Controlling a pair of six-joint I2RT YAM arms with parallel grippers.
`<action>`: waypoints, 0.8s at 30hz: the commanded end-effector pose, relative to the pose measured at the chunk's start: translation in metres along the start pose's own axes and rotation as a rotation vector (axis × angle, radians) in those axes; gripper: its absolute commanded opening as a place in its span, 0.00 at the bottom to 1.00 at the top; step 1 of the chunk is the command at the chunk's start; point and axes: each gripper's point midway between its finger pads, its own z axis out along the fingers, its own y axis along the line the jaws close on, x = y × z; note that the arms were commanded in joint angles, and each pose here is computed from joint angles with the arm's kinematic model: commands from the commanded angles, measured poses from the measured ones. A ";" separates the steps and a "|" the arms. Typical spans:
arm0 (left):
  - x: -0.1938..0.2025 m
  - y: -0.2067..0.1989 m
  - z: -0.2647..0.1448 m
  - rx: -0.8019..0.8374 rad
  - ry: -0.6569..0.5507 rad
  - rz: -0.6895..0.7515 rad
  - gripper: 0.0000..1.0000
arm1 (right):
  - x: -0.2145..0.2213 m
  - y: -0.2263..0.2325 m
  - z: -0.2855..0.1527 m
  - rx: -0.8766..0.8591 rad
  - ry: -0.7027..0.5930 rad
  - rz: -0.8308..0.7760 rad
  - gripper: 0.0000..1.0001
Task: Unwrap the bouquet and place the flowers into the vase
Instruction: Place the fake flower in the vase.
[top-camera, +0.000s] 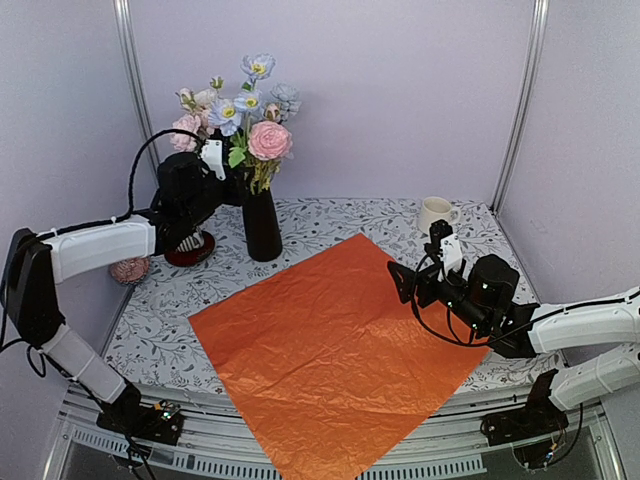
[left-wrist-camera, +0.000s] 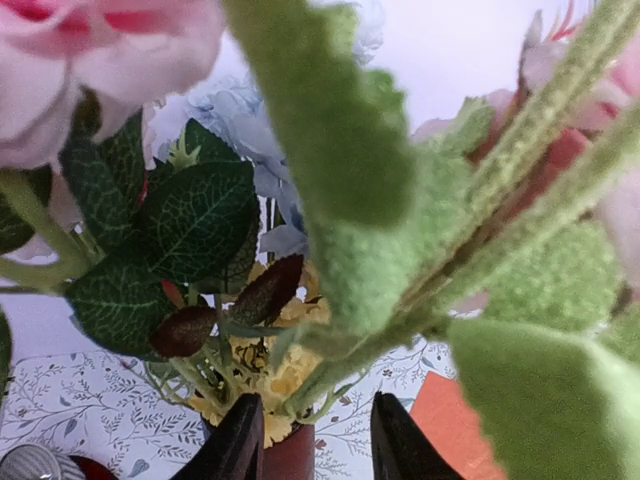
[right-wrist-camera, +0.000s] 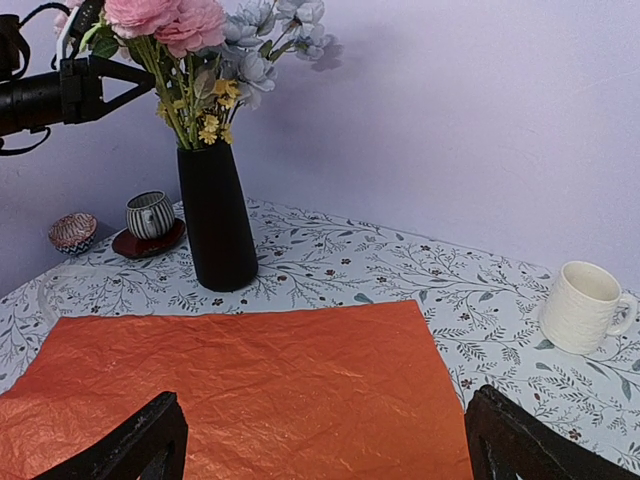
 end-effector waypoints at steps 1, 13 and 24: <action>0.003 -0.003 -0.015 0.028 0.021 -0.029 0.39 | -0.004 0.000 0.001 -0.004 -0.012 -0.001 0.99; 0.049 -0.005 -0.081 0.083 0.136 -0.048 0.48 | -0.006 -0.005 0.001 0.022 -0.019 0.004 0.99; 0.075 0.036 -0.121 -0.108 0.149 -0.034 0.98 | -0.007 -0.060 -0.012 0.337 -0.042 0.014 0.99</action>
